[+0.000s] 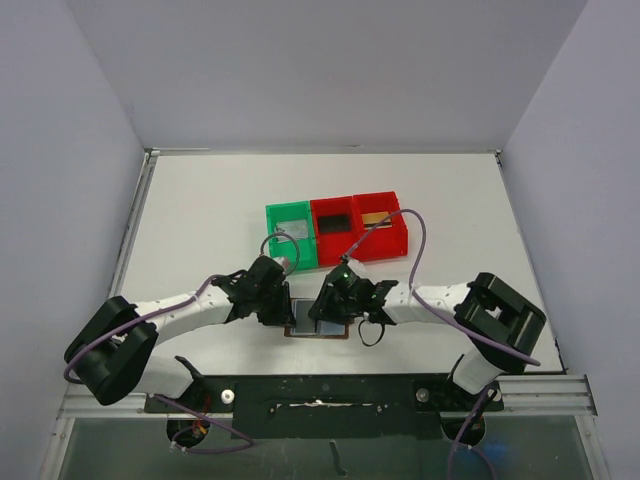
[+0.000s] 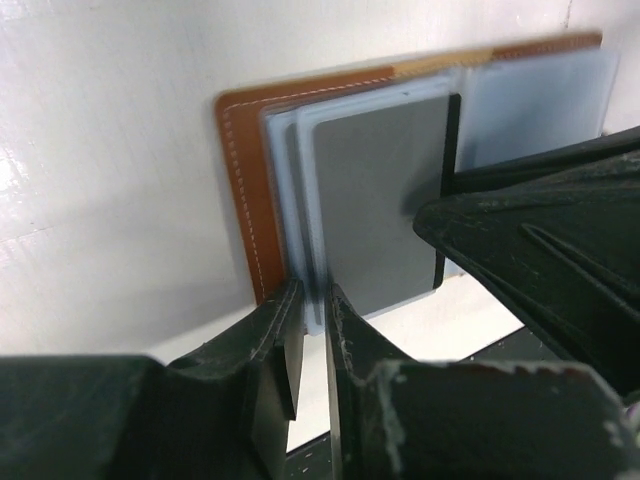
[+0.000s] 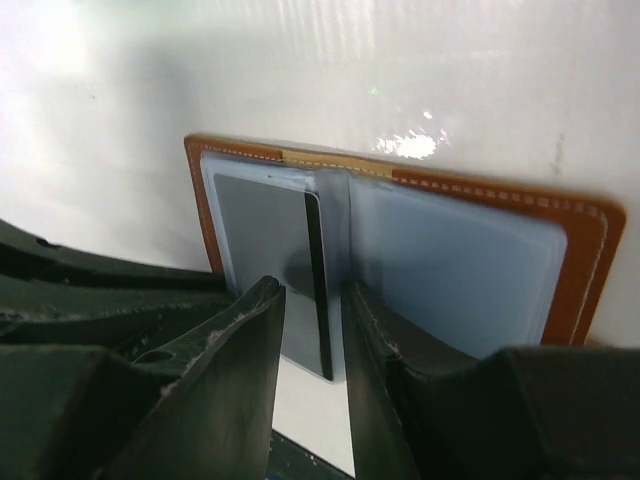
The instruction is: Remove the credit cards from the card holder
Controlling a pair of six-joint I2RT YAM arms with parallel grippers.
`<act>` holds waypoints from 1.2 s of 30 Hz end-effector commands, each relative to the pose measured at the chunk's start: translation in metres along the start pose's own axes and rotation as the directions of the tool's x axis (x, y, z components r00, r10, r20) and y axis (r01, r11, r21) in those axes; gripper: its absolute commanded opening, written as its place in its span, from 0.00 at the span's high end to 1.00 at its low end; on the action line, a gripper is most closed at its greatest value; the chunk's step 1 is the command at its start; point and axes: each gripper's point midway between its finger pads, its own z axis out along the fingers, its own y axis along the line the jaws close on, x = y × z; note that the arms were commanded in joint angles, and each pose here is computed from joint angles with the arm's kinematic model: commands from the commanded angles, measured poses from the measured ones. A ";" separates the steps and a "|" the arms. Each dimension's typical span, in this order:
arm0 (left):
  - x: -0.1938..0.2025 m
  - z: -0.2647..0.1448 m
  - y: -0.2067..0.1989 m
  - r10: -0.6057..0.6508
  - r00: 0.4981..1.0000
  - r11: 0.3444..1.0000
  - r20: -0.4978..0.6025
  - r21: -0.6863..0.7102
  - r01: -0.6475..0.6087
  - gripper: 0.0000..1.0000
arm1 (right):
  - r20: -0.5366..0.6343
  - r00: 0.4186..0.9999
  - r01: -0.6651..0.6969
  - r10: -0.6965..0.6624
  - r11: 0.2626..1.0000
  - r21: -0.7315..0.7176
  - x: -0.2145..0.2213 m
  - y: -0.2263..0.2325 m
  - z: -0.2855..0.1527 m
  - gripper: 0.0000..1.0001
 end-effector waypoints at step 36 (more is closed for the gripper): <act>-0.020 -0.012 -0.021 0.032 0.998 0.999 0.062 0.027 -0.034 0.87 | -0.021 1.000 0.013 -0.016 0.988 -0.151 -0.003 0.005 -0.011 0.86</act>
